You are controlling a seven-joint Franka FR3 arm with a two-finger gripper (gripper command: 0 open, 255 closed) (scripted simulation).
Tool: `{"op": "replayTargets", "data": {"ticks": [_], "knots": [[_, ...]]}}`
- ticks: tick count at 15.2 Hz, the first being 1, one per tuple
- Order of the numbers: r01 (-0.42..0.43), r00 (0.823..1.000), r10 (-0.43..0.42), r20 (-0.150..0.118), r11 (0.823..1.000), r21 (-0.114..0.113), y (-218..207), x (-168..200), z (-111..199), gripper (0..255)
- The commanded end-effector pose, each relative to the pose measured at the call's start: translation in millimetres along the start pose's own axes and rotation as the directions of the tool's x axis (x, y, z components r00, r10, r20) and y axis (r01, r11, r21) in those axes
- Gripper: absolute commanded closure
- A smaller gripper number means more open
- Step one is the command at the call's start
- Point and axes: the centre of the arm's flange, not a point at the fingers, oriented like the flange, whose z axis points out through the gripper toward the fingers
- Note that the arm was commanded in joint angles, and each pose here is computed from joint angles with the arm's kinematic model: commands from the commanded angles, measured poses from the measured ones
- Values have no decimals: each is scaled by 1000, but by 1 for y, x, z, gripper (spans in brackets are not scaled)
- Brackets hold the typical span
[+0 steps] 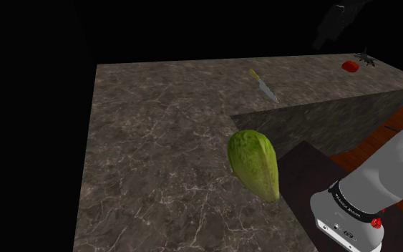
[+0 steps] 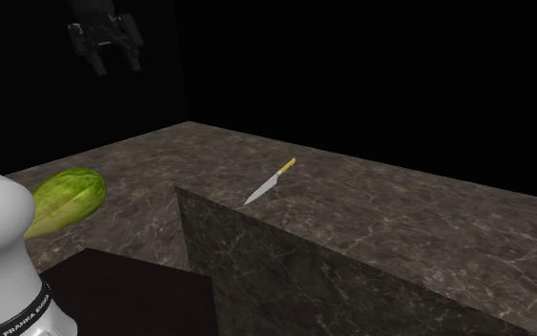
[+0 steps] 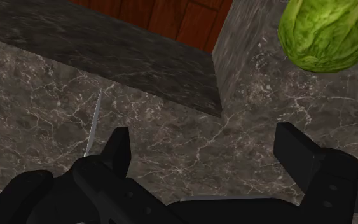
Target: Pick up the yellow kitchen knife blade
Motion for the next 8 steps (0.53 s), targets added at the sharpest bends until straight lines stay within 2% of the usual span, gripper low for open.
{"op": "replayTargets", "data": {"ticks": [1,8], "knots": [[0,1000,0,0,1000,0,0,0,0,0],[-62,998,61,19,998,15,43,53,66,0]]}}
